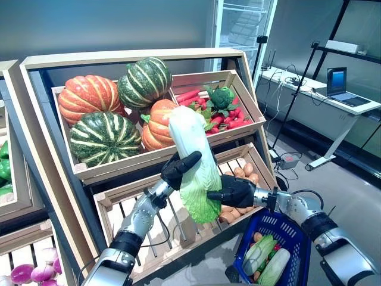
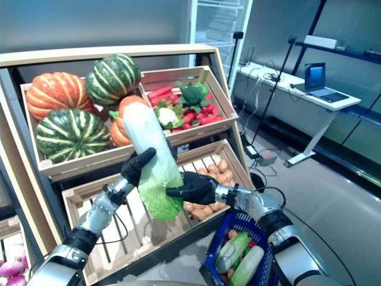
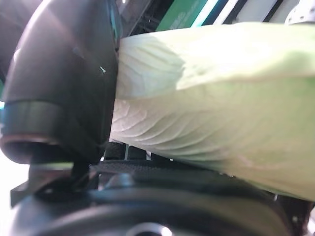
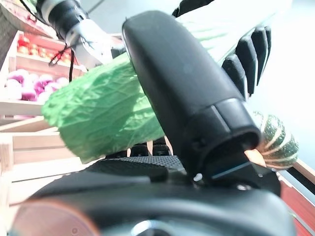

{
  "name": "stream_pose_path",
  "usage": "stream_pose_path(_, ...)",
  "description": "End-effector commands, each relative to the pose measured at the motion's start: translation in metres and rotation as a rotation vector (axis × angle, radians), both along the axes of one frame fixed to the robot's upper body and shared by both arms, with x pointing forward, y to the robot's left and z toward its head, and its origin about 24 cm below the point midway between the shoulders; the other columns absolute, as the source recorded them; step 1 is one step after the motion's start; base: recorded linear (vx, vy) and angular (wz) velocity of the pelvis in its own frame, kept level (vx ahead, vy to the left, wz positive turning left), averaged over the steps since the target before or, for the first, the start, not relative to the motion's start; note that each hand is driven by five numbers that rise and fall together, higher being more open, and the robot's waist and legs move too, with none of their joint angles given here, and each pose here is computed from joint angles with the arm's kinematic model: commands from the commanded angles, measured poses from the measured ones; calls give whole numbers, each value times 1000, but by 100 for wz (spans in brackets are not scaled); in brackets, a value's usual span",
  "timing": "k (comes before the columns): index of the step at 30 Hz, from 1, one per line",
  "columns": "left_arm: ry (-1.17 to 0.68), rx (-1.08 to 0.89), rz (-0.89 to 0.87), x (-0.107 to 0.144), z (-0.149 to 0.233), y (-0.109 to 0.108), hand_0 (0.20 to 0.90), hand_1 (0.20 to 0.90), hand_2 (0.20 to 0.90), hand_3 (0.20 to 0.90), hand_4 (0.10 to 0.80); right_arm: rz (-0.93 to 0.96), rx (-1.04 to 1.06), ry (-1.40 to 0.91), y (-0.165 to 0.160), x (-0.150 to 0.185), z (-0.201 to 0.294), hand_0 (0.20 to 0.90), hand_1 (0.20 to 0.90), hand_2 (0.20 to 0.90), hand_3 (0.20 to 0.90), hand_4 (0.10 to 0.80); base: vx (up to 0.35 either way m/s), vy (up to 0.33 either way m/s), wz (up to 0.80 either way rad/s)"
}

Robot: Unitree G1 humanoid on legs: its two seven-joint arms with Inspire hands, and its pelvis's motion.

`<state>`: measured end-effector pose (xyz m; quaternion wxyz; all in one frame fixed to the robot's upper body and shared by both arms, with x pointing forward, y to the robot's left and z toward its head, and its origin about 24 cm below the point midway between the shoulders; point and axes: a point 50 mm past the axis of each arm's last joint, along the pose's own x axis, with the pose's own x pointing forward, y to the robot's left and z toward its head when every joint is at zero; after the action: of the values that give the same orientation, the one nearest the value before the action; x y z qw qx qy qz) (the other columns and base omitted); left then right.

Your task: Put vegetables into the basket

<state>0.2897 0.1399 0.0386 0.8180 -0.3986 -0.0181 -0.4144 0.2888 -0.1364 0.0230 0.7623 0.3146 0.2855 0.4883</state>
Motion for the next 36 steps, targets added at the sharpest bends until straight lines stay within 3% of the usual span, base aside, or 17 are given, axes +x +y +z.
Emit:
stream_pose_path(1,-91,-40,-308,10,19,-60,300,300,300,300,400,115,596,-322,65,48,130,900,900,900,900,800,0,0,0)
stream_pose_path(7,-41,-18,-315,7,4,-55,300,300,300,300,400,137,624,-313,69,46,135,900,900,900,900,800,0,0,0)
stream_pose_path(8,-35,-17,-315,7,3,-54,300,300,300,300,400,139,624,-312,70,46,135,794,794,794,794,729,0,0,0)
stream_pose_path(9,-25,-16,-319,6,0,-52,300,300,300,300,400,139,624,-306,70,45,135,636,636,636,636,624,0,0,0)
stream_pose_path(10,-16,-17,-323,6,-2,-50,300,300,300,300,400,129,624,-295,71,46,135,408,408,408,408,472,0,0,0)
stream_pose_path(11,-13,-15,-321,6,-3,-49,300,300,300,300,400,121,622,-285,72,46,135,300,300,300,300,400,0,0,0)
stream_pose_path(24,-6,-5,-237,12,-1,-38,300,300,300,300,400,63,581,-272,69,51,134,300,300,300,300,400,1,-4,-3)
stream_pose_path(26,2,5,-214,13,-1,-35,389,389,389,389,460,61,569,-277,67,52,133,300,300,300,300,400,0,0,0)
stream_pose_path(27,8,8,-209,14,-1,-34,900,900,900,900,800,59,565,-278,67,52,133,300,300,300,300,400,0,0,0)
stream_pose_path(36,55,83,-90,19,-4,-7,900,900,900,900,800,-20,483,-262,50,56,121,300,300,300,300,400,0,0,0)
